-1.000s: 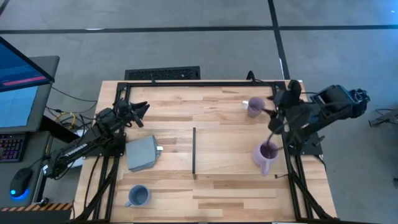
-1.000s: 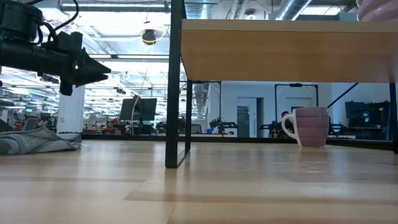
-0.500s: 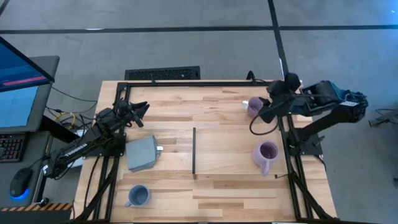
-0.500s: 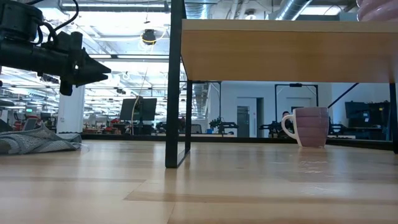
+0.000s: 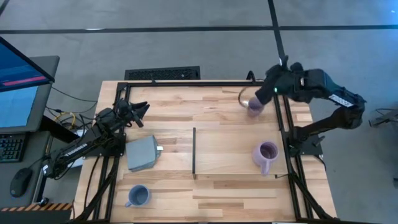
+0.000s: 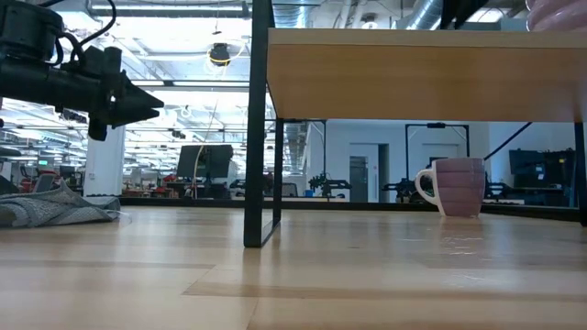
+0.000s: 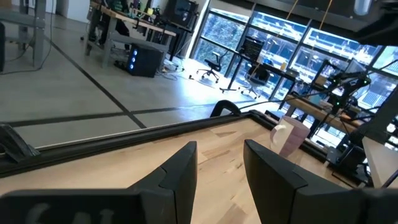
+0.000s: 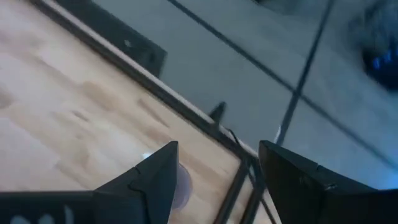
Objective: Stack small to large cups/mugs on shelf
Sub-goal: Put the purple mug on the shelf
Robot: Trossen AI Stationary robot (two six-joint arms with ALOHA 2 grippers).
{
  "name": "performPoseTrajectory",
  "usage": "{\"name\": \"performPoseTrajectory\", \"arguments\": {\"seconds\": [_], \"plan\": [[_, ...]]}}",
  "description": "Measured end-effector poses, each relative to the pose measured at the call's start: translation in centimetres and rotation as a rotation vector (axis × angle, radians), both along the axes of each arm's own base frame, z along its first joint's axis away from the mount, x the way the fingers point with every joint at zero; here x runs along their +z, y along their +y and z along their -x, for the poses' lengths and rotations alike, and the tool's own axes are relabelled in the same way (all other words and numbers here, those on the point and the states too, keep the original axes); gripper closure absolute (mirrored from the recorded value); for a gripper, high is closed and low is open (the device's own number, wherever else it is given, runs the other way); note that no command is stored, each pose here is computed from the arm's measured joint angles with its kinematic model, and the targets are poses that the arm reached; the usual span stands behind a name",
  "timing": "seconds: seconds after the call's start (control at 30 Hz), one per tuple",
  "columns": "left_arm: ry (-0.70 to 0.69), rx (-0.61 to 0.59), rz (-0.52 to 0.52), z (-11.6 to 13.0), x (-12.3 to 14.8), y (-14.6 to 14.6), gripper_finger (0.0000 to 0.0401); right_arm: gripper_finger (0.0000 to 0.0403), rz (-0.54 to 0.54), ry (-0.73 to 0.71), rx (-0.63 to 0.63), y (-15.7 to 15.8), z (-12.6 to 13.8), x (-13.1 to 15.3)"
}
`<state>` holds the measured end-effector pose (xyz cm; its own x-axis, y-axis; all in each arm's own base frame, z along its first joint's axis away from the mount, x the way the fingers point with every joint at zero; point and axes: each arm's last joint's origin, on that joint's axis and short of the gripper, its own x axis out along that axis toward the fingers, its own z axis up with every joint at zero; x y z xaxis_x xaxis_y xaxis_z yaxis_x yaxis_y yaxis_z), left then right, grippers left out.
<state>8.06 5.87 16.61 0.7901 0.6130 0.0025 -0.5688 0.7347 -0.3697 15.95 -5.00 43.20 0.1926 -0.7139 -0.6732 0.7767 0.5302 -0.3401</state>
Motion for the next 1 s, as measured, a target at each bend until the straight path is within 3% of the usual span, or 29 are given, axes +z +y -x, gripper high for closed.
{"name": "performPoseTrajectory", "arguments": {"seconds": [0.2,0.27,0.6,1.0], "plan": [[0.019,-0.011,-0.021,0.0,0.0,0.0,0.028,0.0159,-0.276,-0.079,-0.139,-3.8,1.2,-0.6],[0.023,-0.012,-0.026,0.0,0.0,0.0,0.028,0.0159,-0.323,-0.077,-0.18,-4.7,1.3,-1.2],[0.052,-0.017,-0.062,0.0,0.0,0.0,0.028,0.0159,-0.394,0.154,-0.173,-7.9,-0.6,-5.1],[0.054,-0.031,-0.062,-0.1,-0.1,-0.1,0.028,0.0159,-0.5,0.452,0.009,-9.8,-4.1,-9.6]]}}
